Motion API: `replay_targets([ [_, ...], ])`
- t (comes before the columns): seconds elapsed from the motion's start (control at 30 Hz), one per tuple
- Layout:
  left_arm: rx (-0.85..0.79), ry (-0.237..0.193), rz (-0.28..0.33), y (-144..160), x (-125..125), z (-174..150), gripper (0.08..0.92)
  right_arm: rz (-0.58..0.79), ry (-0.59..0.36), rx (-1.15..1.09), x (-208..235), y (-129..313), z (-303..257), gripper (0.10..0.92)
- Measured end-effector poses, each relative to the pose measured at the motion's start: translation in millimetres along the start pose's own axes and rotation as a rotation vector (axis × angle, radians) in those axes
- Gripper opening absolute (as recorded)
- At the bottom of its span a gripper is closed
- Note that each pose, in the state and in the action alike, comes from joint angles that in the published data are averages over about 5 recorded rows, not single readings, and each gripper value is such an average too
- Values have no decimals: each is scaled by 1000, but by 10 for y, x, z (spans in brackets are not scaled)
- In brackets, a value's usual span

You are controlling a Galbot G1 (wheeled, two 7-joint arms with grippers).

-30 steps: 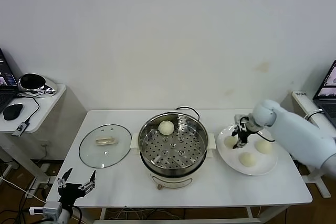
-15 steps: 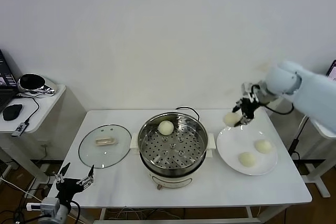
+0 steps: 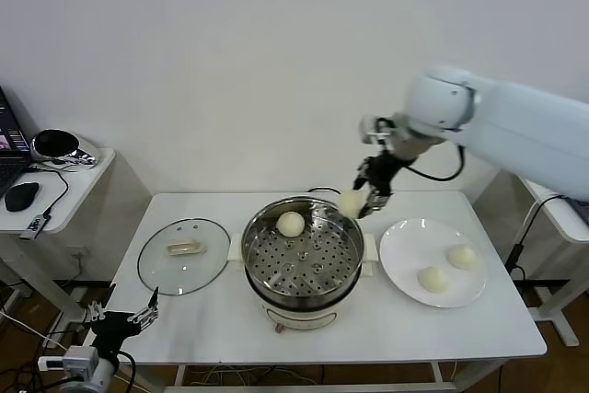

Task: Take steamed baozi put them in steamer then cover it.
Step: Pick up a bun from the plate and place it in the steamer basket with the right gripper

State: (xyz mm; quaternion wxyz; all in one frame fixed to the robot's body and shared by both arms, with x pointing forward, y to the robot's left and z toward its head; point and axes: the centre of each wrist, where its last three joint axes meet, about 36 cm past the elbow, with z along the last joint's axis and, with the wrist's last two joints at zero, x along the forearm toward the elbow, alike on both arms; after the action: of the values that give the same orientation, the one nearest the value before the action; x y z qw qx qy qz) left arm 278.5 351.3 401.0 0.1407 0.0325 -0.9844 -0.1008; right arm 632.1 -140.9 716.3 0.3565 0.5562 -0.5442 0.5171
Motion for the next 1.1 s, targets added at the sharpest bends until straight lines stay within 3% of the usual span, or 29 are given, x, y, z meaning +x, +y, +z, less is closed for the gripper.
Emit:
replay_targets([
  [0.53, 46, -11, -11, 24, -24, -49, 823, -106, 37, 52, -1159, -200, -876, 568],
  [1.1, 75, -11, -4, -25, -37, -48, 823, -125, 38, 81, -1668, -244, -1392, 575],
])
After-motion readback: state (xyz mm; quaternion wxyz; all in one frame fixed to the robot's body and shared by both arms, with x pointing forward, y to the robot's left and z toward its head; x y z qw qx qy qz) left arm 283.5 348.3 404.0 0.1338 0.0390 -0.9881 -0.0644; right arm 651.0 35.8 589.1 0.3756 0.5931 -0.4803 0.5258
